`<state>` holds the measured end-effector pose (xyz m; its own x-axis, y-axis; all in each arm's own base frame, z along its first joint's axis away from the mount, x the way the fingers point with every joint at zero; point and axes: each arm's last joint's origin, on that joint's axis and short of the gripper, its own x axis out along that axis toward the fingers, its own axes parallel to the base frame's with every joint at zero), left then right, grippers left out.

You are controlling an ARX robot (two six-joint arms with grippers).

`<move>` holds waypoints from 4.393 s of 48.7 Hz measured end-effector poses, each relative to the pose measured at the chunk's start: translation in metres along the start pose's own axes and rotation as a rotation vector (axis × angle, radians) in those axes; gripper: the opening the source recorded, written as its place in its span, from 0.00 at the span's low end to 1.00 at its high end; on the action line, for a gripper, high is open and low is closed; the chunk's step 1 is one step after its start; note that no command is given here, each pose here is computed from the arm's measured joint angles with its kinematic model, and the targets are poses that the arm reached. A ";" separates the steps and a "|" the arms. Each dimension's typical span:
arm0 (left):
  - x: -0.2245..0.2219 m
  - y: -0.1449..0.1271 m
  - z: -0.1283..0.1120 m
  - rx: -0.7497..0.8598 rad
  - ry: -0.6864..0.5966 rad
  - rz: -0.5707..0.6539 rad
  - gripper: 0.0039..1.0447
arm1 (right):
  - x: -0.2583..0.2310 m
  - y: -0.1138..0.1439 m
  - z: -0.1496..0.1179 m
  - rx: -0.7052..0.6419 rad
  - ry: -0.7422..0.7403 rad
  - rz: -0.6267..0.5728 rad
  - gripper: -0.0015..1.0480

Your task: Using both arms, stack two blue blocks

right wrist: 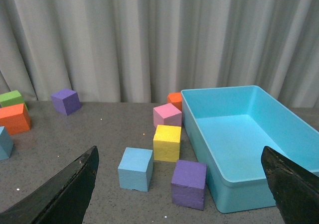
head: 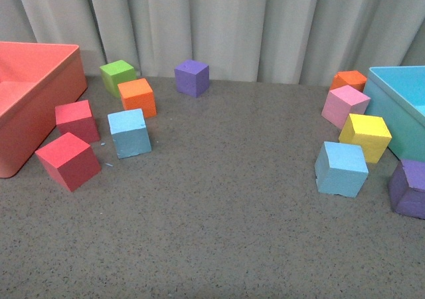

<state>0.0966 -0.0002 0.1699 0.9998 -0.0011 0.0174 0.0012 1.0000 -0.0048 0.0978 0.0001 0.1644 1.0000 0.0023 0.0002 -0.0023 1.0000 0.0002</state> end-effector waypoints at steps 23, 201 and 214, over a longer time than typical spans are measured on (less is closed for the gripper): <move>0.000 0.000 0.000 0.000 0.000 0.000 0.94 | 0.000 0.000 0.000 0.000 0.000 0.000 0.91; 0.000 0.000 0.000 0.000 0.000 0.000 0.94 | 0.353 0.160 -0.053 0.006 1.101 0.054 0.38; 0.000 0.000 0.000 0.000 0.000 0.000 0.94 | 0.365 0.207 -0.074 -0.054 1.149 0.124 0.37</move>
<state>0.0966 -0.0002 0.1699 0.9998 -0.0011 0.0174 0.0012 1.0000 -0.0048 0.4626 0.2083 0.0909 0.4034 0.0717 -0.9122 -0.1281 0.9915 0.0212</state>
